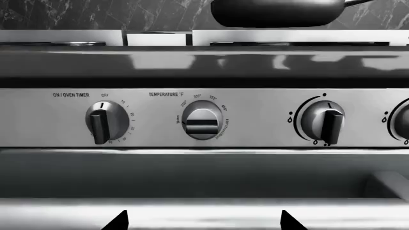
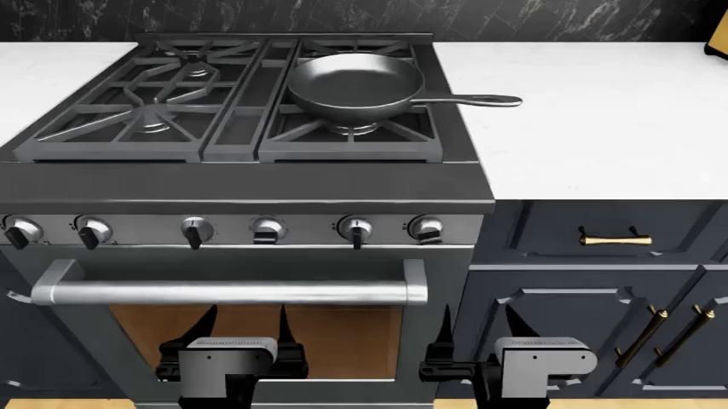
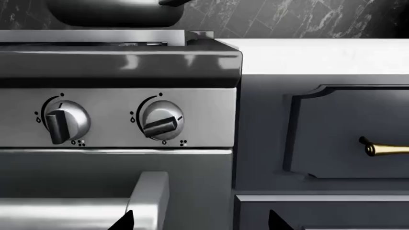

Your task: Turn off the front right burner of the stove.

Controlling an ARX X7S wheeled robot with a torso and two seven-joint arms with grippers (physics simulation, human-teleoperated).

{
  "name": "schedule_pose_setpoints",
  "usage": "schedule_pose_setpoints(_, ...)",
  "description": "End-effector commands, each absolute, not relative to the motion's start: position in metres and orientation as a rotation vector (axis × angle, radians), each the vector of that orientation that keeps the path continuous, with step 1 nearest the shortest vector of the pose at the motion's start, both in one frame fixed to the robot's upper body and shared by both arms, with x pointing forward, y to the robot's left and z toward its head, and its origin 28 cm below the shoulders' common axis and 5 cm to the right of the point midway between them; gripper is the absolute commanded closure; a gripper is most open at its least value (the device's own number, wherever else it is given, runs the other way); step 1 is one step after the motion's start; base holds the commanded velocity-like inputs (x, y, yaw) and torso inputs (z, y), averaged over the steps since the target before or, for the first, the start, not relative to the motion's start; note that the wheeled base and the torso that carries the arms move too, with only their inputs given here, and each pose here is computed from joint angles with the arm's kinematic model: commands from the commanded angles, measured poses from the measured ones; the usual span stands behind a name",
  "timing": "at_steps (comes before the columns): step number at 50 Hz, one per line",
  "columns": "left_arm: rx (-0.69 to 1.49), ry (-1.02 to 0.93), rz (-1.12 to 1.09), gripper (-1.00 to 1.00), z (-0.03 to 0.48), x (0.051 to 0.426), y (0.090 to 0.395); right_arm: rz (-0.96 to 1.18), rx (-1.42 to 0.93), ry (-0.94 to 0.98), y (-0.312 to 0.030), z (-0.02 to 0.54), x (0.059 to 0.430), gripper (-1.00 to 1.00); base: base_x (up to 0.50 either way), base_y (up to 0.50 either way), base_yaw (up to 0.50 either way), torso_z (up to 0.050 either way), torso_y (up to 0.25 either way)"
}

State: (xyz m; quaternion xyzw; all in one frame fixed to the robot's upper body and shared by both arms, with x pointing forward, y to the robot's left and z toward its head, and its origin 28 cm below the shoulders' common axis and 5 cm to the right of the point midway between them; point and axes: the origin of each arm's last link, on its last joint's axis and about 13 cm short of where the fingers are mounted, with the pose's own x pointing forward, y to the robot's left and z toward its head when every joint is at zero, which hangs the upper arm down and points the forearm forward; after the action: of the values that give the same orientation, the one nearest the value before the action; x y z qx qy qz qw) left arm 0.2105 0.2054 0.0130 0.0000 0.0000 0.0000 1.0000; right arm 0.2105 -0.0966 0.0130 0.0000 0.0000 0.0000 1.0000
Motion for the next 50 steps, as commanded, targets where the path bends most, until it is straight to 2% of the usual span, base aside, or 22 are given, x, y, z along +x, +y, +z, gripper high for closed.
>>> schedule_pose_setpoints(1,-0.003,-0.001,-0.003,-1.00,0.0130,0.2102,0.2050,-0.003,-0.002,0.001,-0.0967,0.0126,0.2108,-1.00,0.00,0.00,0.00,0.000,0.000)
schedule_pose_setpoints(50,0.011,0.049,-0.030,-1.00,0.0050,0.2114,0.2035,0.038,-0.045,0.011,-0.0944,0.0123,0.2102,-1.00,0.00,0.01,0.00,0.000,0.000)
